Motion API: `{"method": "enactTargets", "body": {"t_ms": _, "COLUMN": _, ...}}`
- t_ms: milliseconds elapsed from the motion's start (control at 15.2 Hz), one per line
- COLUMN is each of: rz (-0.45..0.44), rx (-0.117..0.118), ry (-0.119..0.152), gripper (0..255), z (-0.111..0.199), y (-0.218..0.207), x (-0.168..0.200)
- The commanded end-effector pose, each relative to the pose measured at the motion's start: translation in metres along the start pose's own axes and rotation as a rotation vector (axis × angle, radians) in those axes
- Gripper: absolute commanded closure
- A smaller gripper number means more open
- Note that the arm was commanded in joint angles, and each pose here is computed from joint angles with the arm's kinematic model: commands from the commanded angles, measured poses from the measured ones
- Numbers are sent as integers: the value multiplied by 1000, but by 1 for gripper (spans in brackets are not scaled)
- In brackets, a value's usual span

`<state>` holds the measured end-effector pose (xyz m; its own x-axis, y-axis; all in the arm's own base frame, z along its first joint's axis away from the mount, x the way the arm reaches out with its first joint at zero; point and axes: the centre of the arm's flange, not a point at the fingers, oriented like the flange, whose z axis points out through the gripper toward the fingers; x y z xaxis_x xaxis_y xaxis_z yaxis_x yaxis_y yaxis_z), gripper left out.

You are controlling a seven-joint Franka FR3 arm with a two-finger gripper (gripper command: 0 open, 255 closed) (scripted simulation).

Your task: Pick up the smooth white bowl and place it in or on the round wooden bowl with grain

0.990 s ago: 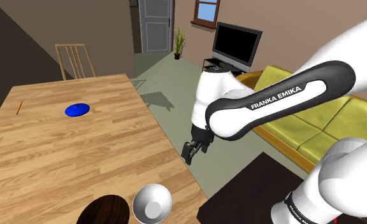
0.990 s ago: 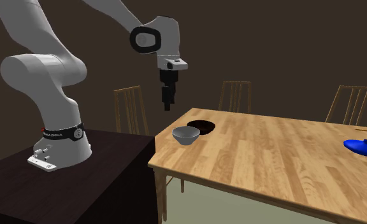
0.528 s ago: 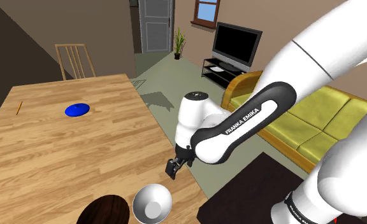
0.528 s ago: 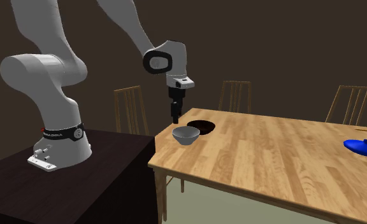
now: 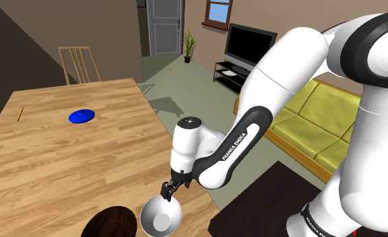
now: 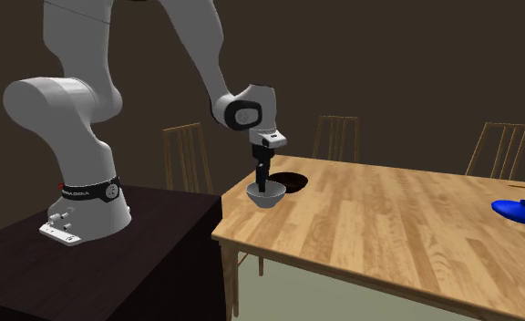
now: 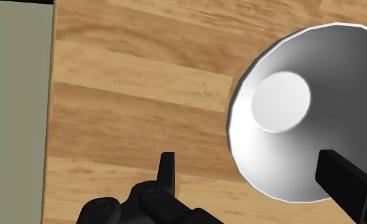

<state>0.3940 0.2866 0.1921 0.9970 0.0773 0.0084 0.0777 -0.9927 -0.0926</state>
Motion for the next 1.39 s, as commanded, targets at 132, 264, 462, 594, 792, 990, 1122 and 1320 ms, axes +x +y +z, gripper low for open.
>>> {"method": "enactTargets", "body": {"t_ms": 132, "rz": 0, "rx": 0, "ry": 1, "gripper": 0, "z": 24, "y": -1, "x": -1}}
{"method": "enactTargets", "body": {"t_ms": 264, "rz": 0, "rx": 0, "ry": 1, "gripper": 0, "z": 38, "y": -1, "x": -1}}
{"method": "enactTargets", "body": {"t_ms": 462, "rz": 0, "rx": 0, "ry": 1, "gripper": 0, "z": 38, "y": -1, "x": -1}}
{"method": "enactTargets", "body": {"t_ms": 594, "rz": 0, "rx": 0, "ry": 1, "gripper": 0, "z": 38, "y": -1, "x": -1}}
{"method": "enactTargets", "body": {"t_ms": 792, "rz": 0, "rx": 0, "ry": 1, "gripper": 0, "z": 38, "y": -1, "x": -1}}
{"method": "enactTargets", "body": {"t_ms": 990, "rz": 0, "rx": 0, "ry": 1, "gripper": 255, "z": 38, "y": -1, "x": -1}}
{"method": "enactTargets", "body": {"t_ms": 1122, "rz": 0, "rx": 0, "ry": 1, "gripper": 255, "z": 38, "y": -1, "x": -1}}
{"method": "enactTargets", "body": {"t_ms": 1320, "rz": 0, "rx": 0, "ry": 1, "gripper": 255, "z": 38, "y": -1, "x": -1}}
